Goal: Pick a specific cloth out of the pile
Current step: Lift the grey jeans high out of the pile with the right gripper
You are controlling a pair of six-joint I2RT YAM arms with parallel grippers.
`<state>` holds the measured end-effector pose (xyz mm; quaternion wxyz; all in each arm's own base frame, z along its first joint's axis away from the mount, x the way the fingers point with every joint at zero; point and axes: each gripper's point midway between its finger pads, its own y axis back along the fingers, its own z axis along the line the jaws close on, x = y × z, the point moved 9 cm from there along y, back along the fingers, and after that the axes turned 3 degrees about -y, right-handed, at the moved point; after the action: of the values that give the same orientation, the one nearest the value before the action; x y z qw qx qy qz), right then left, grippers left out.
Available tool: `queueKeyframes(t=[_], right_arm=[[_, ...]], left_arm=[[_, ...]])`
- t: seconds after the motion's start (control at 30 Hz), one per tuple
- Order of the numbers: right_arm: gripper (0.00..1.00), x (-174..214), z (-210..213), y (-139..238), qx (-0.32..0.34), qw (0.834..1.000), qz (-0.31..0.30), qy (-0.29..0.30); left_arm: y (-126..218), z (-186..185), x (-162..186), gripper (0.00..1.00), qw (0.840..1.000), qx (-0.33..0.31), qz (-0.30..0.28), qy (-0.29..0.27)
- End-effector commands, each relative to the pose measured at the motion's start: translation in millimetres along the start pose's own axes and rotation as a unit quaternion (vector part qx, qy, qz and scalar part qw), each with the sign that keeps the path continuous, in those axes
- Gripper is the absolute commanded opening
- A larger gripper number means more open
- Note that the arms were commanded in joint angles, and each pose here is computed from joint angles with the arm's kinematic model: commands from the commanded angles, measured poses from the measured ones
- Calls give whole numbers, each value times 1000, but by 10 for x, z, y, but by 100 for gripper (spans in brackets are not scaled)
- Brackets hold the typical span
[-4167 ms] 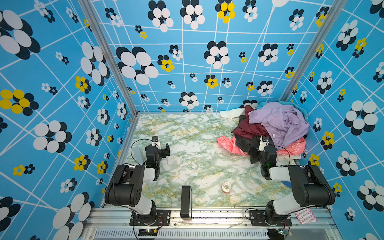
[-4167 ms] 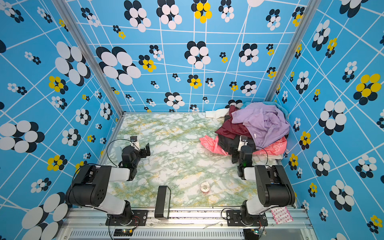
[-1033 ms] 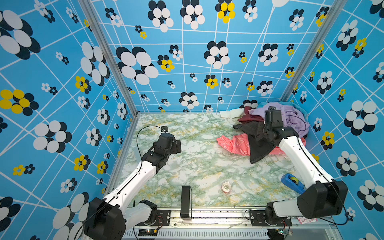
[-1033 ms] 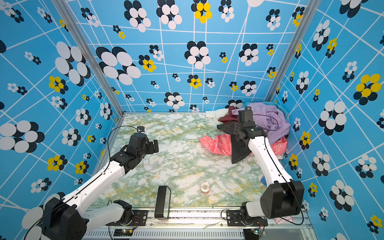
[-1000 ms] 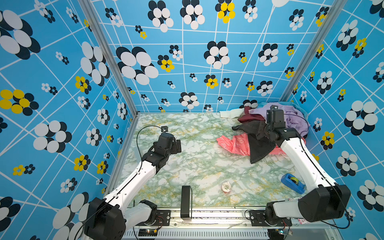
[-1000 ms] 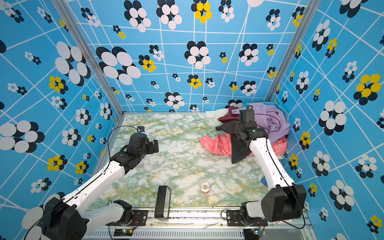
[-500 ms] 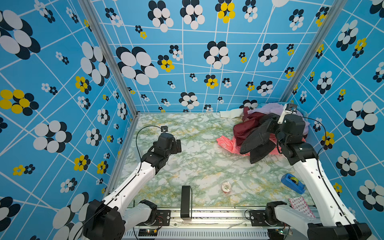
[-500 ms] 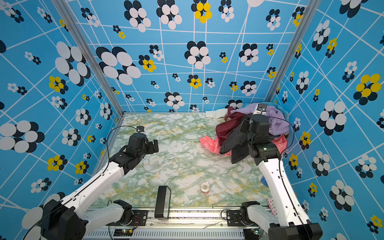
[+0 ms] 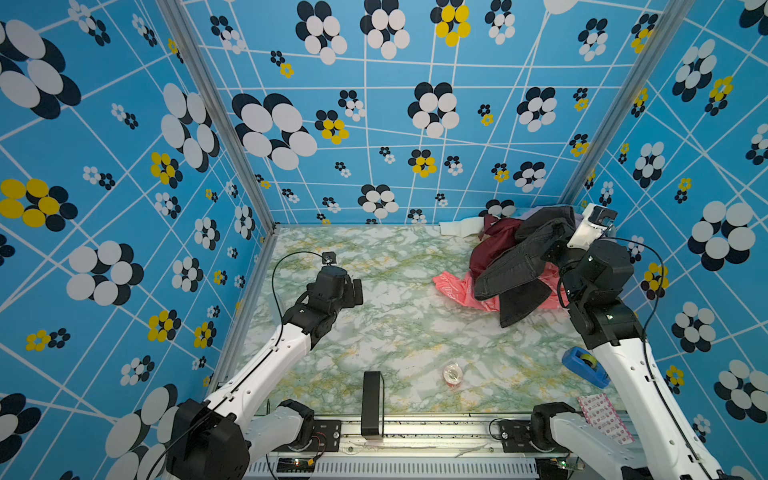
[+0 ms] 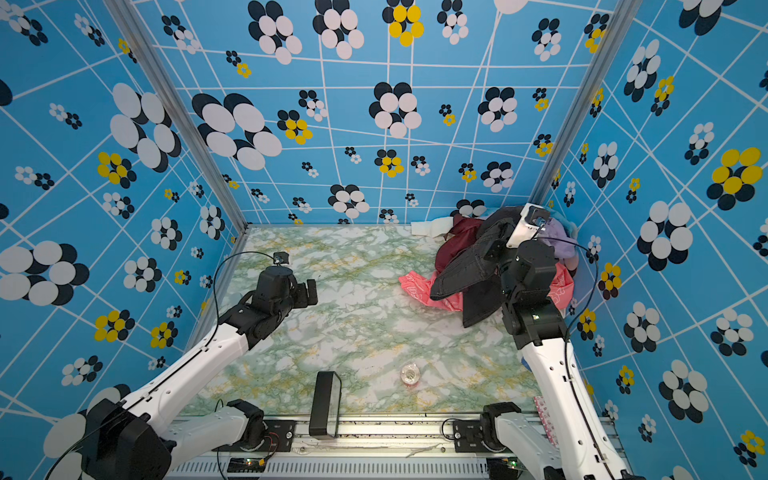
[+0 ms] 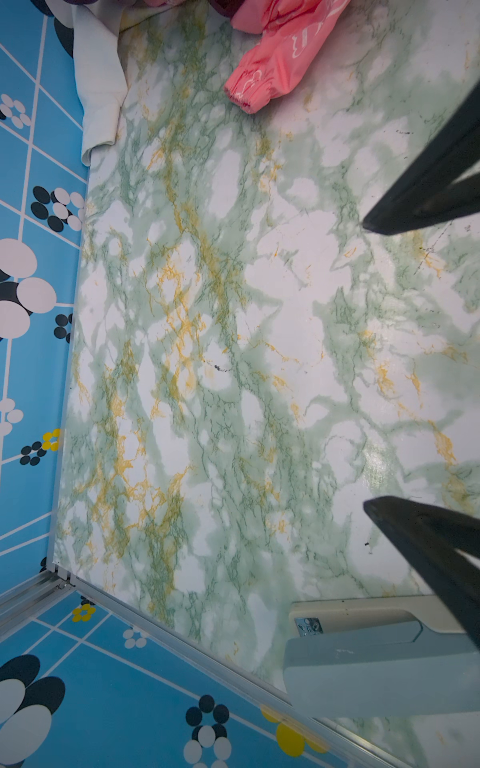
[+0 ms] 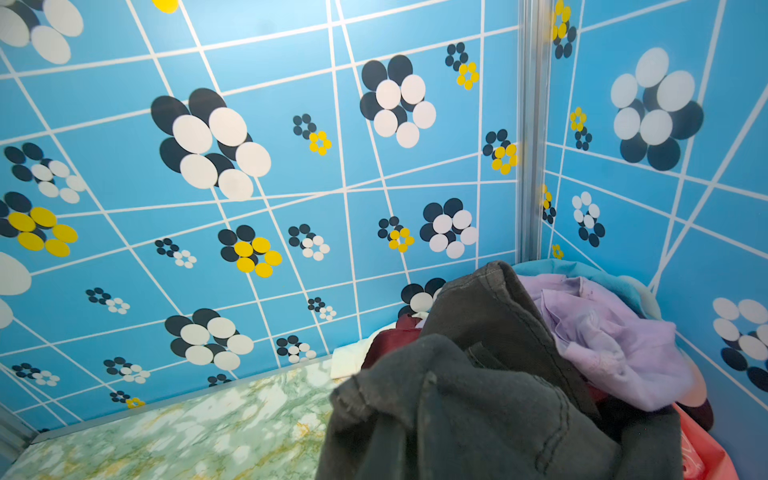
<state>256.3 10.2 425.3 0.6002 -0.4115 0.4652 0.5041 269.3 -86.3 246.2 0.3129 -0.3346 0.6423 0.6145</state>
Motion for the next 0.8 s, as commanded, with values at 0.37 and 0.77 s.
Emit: queueKeyframes(t=[0.37, 0.77], right_arm=[[0, -655, 90, 488, -95, 972, -209, -54], [0, -1003, 163, 714, -155, 943, -278, -96]], left_arm=[[34, -21, 2, 99, 1000, 8, -4, 6], [34, -26, 8, 99, 1000, 11, -4, 7]])
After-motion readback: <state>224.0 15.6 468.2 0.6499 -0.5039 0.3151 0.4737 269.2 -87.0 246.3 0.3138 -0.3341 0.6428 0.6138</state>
